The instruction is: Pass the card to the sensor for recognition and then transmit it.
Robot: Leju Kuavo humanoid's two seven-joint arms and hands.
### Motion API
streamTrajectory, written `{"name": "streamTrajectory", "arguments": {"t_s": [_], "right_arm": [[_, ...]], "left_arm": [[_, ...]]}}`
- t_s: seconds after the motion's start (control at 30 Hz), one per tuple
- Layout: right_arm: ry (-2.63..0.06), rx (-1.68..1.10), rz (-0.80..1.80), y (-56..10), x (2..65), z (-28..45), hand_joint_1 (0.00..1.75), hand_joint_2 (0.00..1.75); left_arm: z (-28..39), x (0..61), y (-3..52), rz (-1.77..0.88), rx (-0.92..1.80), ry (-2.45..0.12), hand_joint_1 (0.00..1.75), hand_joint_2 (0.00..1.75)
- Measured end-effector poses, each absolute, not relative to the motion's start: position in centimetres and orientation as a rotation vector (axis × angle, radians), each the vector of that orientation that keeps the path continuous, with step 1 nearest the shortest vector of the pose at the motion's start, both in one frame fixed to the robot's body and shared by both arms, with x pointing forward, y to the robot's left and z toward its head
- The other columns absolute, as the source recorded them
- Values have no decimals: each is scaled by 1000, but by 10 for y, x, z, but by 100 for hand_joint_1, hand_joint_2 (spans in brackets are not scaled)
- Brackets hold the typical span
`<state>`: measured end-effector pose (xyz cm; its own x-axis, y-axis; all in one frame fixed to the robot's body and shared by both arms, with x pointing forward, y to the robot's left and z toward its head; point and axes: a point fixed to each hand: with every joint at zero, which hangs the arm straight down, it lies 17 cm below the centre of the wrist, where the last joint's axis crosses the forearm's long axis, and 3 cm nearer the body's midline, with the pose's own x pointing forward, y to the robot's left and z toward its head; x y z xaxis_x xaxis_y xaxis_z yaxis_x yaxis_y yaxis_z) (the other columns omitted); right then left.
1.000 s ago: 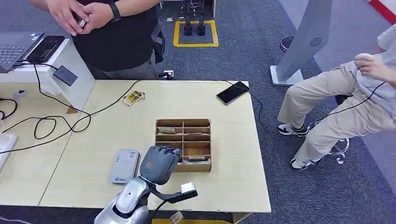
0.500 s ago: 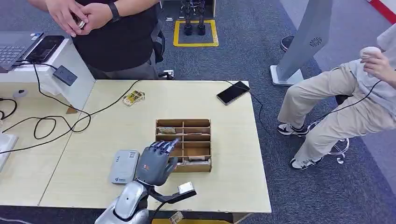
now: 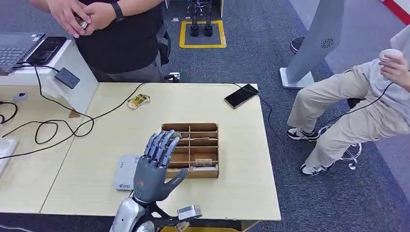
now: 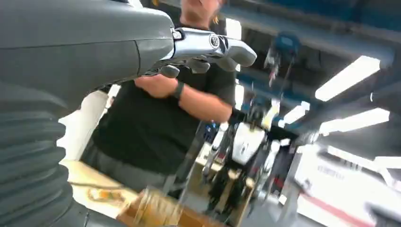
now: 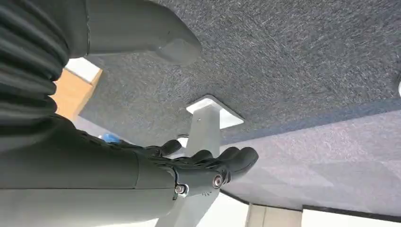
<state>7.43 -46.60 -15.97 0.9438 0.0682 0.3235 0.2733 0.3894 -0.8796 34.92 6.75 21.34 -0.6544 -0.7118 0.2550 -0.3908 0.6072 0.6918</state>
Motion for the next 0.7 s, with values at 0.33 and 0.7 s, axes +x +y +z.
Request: {"name": "streamTrajectory", "arguments": {"t_s": [0.33, 0.7], "right_arm": [[-322, -1155, -160, -462, 74, -163, 0, 175], [-364, -1150, -123, -458, 84, -163, 0, 175]], "left_arm": [[228, 356, 147, -573, 1000, -2272, 0, 175], [214, 350, 133, -827, 1105, -2271, 0, 175]]}}
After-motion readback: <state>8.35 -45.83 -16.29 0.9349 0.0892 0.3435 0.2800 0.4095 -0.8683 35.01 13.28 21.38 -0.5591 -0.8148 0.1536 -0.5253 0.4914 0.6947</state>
